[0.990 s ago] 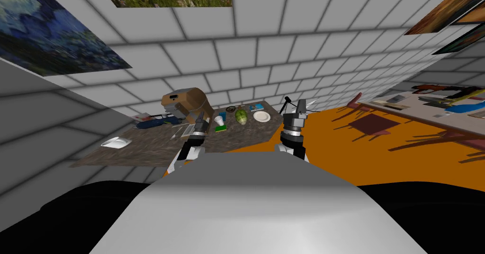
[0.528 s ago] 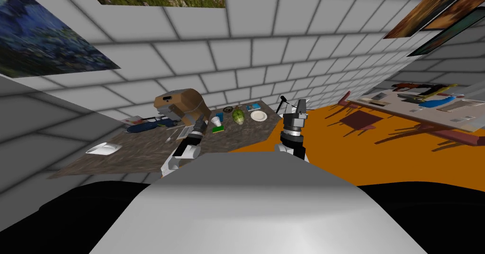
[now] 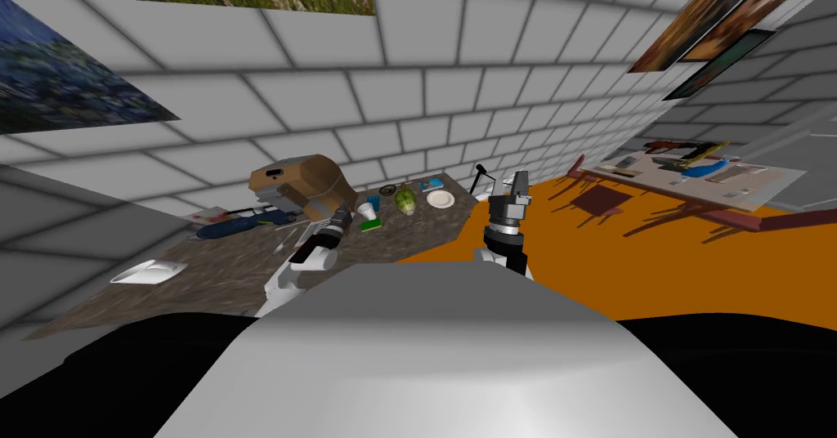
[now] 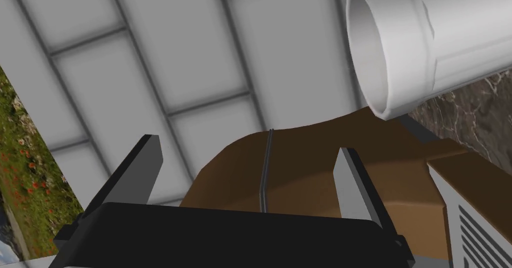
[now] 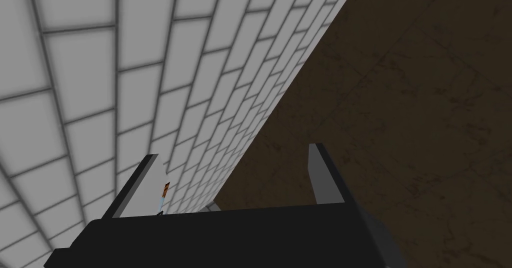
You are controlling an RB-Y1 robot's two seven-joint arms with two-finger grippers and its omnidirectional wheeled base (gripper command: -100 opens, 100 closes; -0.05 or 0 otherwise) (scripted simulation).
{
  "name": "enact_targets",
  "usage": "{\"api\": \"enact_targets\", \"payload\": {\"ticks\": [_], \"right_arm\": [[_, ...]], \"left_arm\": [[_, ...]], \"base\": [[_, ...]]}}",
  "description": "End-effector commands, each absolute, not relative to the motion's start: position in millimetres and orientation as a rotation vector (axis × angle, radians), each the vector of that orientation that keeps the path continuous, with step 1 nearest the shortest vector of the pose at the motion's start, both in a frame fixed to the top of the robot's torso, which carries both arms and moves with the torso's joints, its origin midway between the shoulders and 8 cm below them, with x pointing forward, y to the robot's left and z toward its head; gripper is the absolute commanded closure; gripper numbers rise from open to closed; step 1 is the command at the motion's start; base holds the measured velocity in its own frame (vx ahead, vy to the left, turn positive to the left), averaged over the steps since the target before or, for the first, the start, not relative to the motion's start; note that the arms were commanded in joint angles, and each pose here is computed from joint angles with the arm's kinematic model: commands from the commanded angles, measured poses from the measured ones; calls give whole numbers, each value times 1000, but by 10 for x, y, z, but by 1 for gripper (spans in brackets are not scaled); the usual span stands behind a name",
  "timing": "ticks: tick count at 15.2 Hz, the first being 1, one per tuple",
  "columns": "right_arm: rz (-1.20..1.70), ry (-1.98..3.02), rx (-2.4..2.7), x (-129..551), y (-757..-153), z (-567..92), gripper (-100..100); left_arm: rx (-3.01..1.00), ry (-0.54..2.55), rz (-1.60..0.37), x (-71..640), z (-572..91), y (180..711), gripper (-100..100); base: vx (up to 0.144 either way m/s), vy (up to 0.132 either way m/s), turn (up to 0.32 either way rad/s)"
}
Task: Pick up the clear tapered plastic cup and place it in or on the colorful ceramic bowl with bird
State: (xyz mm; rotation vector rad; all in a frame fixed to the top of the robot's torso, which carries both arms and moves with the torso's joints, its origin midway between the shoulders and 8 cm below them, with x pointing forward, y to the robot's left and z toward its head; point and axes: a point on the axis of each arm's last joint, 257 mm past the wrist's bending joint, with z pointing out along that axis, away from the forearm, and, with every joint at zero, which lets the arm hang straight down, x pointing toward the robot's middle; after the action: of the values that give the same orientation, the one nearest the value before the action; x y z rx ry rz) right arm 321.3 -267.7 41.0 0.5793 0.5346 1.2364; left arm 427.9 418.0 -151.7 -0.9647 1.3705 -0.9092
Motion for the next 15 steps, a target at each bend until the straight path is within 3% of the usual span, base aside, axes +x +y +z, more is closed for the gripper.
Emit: {"api": "enact_targets", "payload": {"ticks": [1,15], "right_arm": [[1236,535,579,3213,-2677,410,0],[1236,535,579,3213,-2677,410,0]], "left_arm": [[-1000,1413,-862,4284,-1630,4338,-100],[-1233,1605,-574,4125,-2132,5423,-100]], "base": [[-7,-37,-142],[-5,-33,-103]]}}
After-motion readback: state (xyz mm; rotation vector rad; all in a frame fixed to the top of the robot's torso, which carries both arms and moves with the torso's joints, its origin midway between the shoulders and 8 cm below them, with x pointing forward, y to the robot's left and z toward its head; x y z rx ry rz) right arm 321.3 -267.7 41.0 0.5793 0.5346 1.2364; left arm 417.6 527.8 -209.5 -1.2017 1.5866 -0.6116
